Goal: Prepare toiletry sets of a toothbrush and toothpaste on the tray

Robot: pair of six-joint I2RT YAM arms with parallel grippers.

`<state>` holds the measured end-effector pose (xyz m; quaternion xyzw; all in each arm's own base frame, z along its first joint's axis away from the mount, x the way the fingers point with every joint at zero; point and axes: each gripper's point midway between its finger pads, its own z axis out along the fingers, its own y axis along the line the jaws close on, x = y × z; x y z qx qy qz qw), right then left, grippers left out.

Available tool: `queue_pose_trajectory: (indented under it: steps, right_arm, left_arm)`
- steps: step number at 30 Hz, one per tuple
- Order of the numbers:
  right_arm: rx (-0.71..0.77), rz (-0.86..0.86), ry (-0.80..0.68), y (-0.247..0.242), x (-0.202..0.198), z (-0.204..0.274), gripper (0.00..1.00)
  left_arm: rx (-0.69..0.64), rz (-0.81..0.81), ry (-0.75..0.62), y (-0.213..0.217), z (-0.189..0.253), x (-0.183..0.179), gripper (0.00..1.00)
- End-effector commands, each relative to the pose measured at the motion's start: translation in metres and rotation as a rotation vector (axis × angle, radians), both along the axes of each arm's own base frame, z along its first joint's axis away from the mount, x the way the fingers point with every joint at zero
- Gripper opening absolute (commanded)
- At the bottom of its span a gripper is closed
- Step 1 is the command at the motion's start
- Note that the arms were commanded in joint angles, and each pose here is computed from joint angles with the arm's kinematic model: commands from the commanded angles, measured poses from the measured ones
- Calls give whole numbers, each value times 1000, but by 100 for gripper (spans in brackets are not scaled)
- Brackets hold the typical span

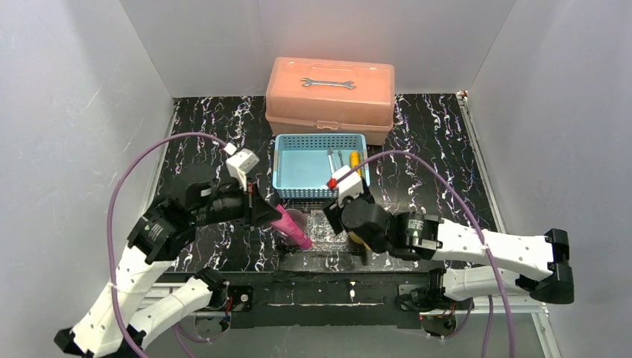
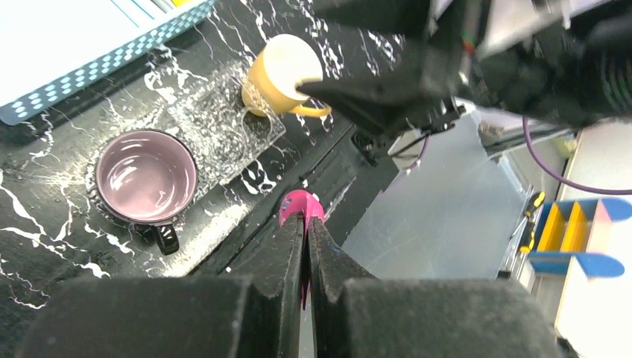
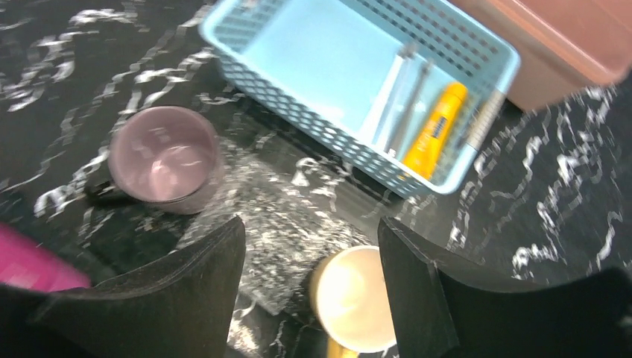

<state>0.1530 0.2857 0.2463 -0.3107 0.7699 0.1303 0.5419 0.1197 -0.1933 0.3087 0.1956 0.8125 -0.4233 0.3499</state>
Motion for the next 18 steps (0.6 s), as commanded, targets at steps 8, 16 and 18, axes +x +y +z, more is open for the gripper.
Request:
queue_pose_trajectory:
  steps: [8,16,18]
  right_arm:
    - [111,-297,118,-56,50,-9,74]
    - [158,-420,109,-88,53,-20,73]
    - [175,-432,112,-92,52,-22,73]
  left_arm:
    - [290,32,-182,-40,-14,22,0]
    - [413,56,-316,-74,-16,32,0]
    - [422,62,-354,-82,-14,34,0]
